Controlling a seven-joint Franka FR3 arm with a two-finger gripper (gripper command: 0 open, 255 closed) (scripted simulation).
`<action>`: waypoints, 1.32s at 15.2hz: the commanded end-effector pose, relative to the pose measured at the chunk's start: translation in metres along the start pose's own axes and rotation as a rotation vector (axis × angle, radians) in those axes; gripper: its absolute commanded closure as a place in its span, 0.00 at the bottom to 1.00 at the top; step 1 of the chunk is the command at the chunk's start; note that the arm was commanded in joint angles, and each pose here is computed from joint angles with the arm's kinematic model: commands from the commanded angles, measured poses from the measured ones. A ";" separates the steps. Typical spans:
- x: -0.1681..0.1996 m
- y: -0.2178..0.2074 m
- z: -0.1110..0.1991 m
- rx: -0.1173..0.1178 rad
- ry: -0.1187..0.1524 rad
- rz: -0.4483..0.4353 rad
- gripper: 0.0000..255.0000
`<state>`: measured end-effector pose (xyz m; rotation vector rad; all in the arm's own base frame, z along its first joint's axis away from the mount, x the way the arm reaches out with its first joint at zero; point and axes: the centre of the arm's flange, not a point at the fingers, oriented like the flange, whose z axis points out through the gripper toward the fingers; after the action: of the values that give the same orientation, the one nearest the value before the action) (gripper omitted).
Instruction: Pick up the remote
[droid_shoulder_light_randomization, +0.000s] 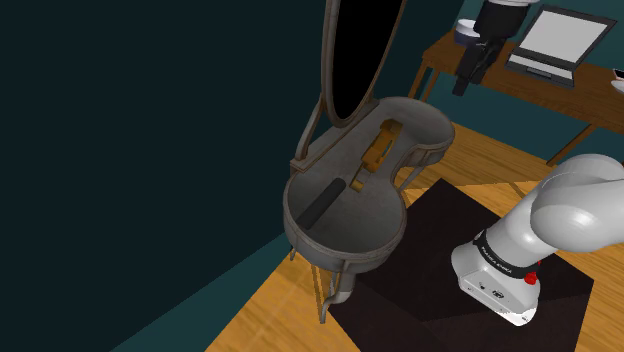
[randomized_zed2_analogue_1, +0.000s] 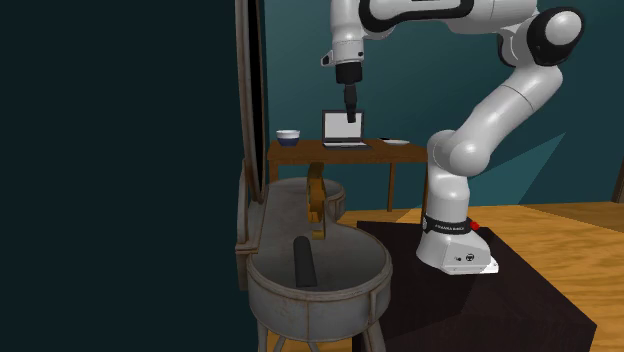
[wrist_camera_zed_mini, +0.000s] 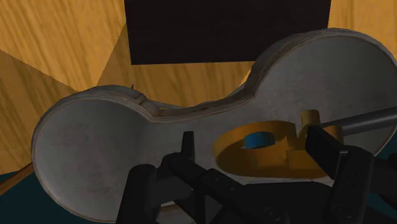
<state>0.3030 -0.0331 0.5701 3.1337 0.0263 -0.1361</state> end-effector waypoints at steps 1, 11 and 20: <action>0.000 0.000 0.000 0.000 0.000 0.000 0.00; -0.006 -0.093 0.079 0.074 -0.030 0.415 0.00; 0.020 -0.177 0.145 0.141 -0.057 0.788 0.00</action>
<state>0.3037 0.1302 0.4298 3.0127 -1.1503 -0.2152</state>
